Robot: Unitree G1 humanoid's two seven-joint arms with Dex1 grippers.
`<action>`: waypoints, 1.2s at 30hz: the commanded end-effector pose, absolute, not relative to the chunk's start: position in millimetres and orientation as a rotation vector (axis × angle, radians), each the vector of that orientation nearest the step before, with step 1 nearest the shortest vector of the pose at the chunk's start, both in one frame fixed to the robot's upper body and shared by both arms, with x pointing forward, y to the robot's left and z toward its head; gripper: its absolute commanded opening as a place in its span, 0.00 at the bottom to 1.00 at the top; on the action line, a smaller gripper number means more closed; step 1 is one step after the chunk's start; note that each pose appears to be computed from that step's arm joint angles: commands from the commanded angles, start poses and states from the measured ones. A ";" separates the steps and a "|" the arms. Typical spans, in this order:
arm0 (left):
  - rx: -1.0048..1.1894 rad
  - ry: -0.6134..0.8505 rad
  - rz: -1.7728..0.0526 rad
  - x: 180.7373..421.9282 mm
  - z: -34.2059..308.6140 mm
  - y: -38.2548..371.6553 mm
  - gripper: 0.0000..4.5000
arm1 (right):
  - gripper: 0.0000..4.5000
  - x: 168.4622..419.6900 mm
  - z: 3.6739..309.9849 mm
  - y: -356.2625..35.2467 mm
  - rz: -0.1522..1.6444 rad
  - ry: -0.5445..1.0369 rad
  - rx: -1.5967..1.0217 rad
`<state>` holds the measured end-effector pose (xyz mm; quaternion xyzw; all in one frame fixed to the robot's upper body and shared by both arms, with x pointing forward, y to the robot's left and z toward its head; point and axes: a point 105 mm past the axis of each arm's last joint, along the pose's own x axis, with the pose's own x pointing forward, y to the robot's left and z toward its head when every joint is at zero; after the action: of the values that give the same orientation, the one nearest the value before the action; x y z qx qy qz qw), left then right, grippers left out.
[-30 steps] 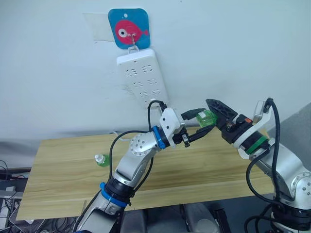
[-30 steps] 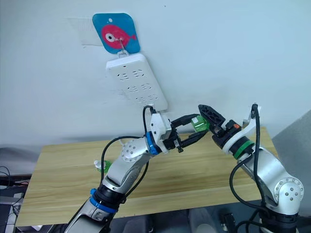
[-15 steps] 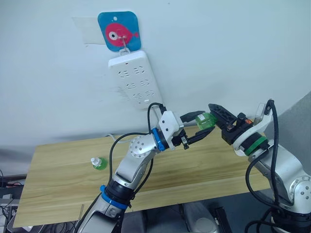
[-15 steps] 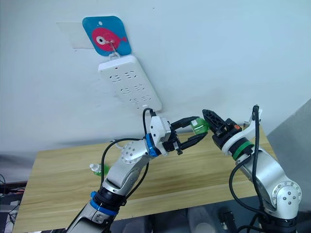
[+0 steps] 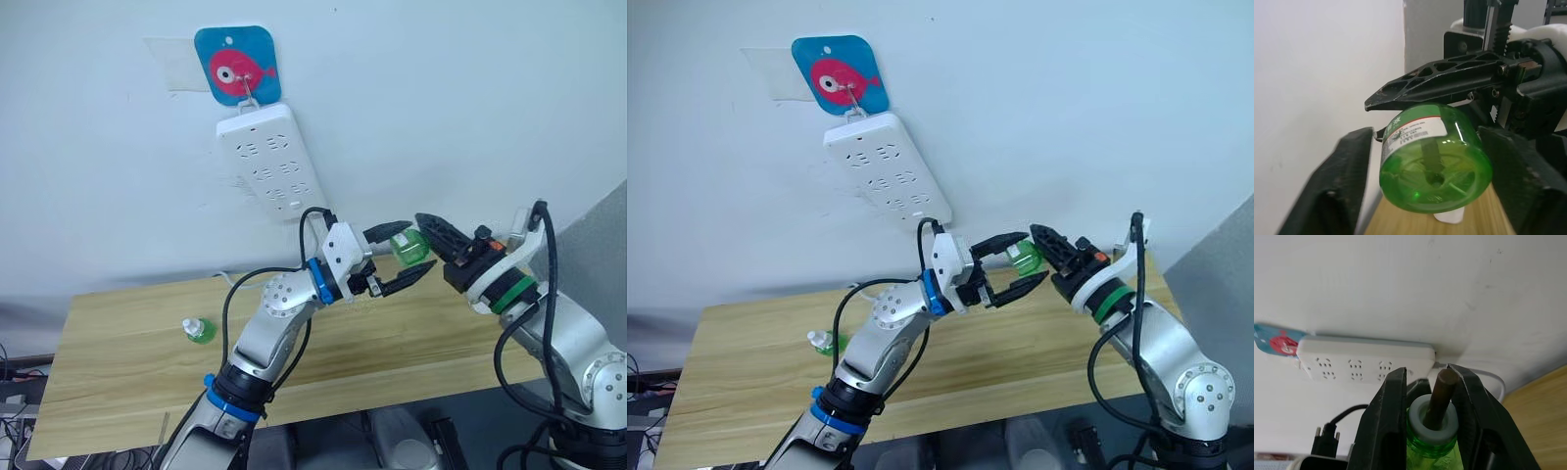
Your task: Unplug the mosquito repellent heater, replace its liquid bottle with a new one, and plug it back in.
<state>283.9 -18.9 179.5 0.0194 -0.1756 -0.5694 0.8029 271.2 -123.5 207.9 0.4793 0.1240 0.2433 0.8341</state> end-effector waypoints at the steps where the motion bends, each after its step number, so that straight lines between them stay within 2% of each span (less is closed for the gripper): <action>1: 0.012 -0.361 -1.228 282.0 190.2 -6.1 1.00 | 0.20 273.3 210.1 -140.0 0.509 0.253 0.957; 6: 0.079 -0.203 -1.311 278.1 179.6 14.2 1.00 | 0.20 286.2 195.6 -165.9 0.446 0.299 0.618; 8: 0.124 -0.136 -1.350 275.3 178.5 20.2 1.00 | 0.20 297.2 180.3 -180.5 0.373 0.262 0.345; 11: 0.203 -0.092 -1.390 271.5 174.7 26.2 1.00 | 0.20 317.8 164.2 -205.9 0.242 0.160 0.070; 15: 0.240 -0.084 -1.370 272.1 165.6 30.0 1.00 | 0.20 330.8 134.0 -216.9 0.171 0.075 -0.134; 20: 0.244 -0.071 -1.357 268.6 156.4 28.9 1.00 | 0.20 337.8 96.4 -213.5 0.123 0.005 -0.244; 24: 0.233 -0.064 -1.346 268.0 156.5 30.9 1.00 | 0.20 339.6 81.2 -201.7 0.142 -0.047 -0.276; 36: 0.244 0.000 -1.309 264.1 146.7 46.7 1.00 | 0.20 348.8 39.4 -187.8 0.136 -0.008 -0.276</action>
<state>268.5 46.8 134.5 0.1062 0.0239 -0.6056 0.7883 347.3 -183.6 32.3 -0.1323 0.0150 0.0741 0.9883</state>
